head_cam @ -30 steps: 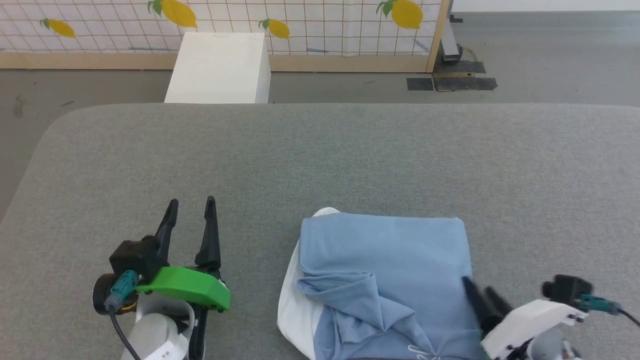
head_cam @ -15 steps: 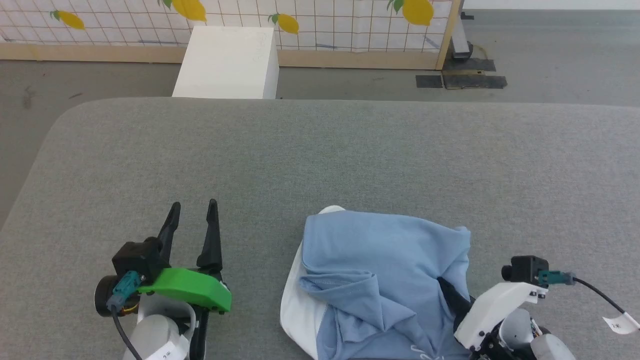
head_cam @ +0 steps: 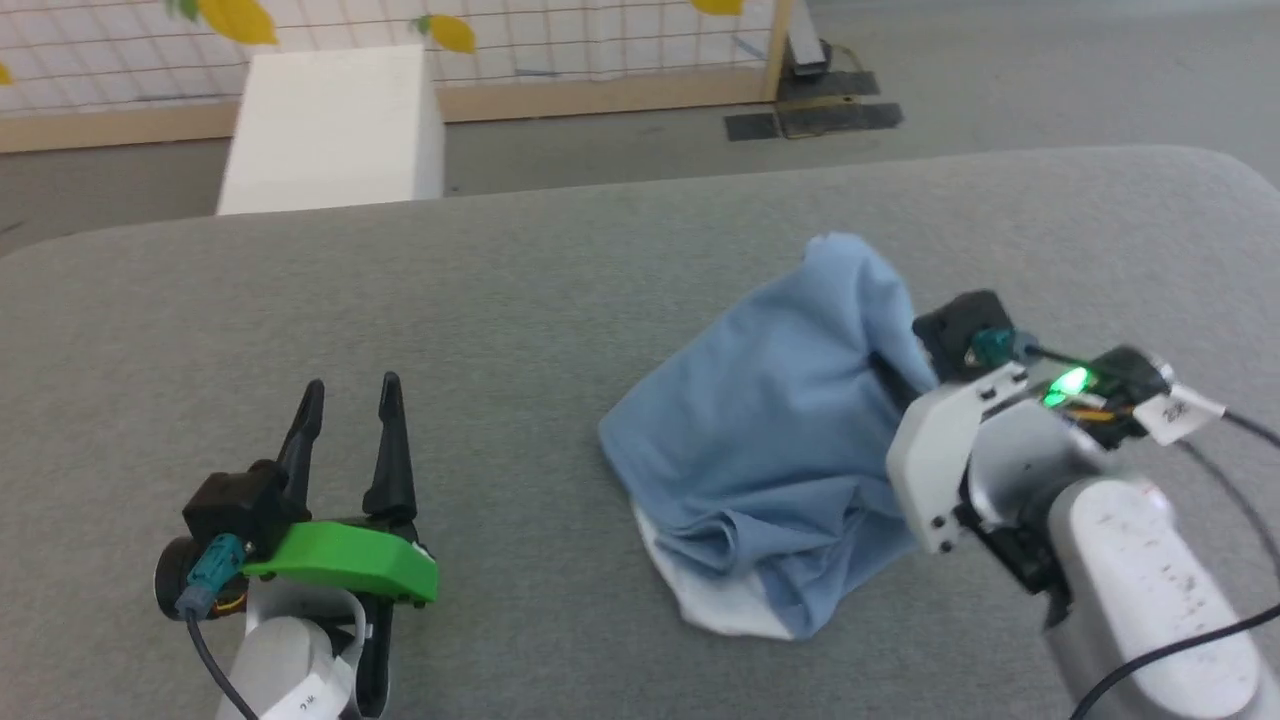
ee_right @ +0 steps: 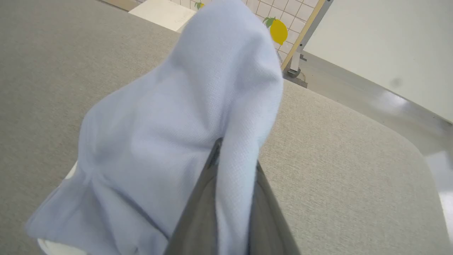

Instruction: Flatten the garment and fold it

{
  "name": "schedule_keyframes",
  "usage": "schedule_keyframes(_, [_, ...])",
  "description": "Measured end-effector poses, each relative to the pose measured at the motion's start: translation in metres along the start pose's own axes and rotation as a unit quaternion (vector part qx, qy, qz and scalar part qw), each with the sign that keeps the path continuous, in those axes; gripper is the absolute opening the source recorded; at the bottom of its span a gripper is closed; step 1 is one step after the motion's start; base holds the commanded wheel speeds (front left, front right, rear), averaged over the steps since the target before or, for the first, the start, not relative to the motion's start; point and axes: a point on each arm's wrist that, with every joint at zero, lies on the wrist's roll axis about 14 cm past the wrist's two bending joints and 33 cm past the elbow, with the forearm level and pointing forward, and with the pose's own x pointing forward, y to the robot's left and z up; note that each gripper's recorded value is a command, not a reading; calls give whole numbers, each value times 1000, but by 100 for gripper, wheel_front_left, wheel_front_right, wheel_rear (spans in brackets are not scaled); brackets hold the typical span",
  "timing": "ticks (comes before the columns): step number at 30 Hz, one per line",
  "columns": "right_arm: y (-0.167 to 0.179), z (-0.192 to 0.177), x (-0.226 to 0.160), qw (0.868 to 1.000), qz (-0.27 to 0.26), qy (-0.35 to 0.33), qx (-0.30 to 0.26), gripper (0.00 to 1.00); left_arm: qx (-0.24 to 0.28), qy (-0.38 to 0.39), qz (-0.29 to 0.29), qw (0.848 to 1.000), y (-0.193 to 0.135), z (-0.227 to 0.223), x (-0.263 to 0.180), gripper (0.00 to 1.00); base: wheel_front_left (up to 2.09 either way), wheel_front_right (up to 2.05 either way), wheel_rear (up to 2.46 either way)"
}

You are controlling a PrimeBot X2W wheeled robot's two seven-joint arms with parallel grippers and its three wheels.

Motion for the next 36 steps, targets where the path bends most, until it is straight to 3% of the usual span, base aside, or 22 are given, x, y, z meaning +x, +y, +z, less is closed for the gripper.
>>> schedule_keyframes(8, [-125, -21, -33, 987, -142, 58, -57, 0, -5, -8, -75, 997, -49, -7, 38, 100, 0, 0, 0])
schedule_keyframes(18, [-257, -82, -85, 941, -302, 145, -54, 0, -6, 22, -145, 989, -89, -45, 78, 100, 0, 0, 0])
schedule_keyframes(24, [-303, -100, -99, 914, -369, 156, -61, 0, -2, 52, -166, 985, -95, -76, 93, 100, 0, 0, 0])
schedule_keyframes(34, [-324, -124, -80, 895, -412, 166, -45, 0, 0, 98, -159, 982, -79, -117, 94, 100, 0, 0, 0])
schedule_keyframes(35, [-324, -127, -78, 894, -413, 169, -46, 43, 1, 100, -156, 983, -76, -118, 93, 100, 0, 0, 0])
schedule_keyframes(36, [-324, -128, -76, 893, -414, 170, -44, 100, 2, 101, -154, 983, -74, -118, 92, 100, 0, 0, 0])
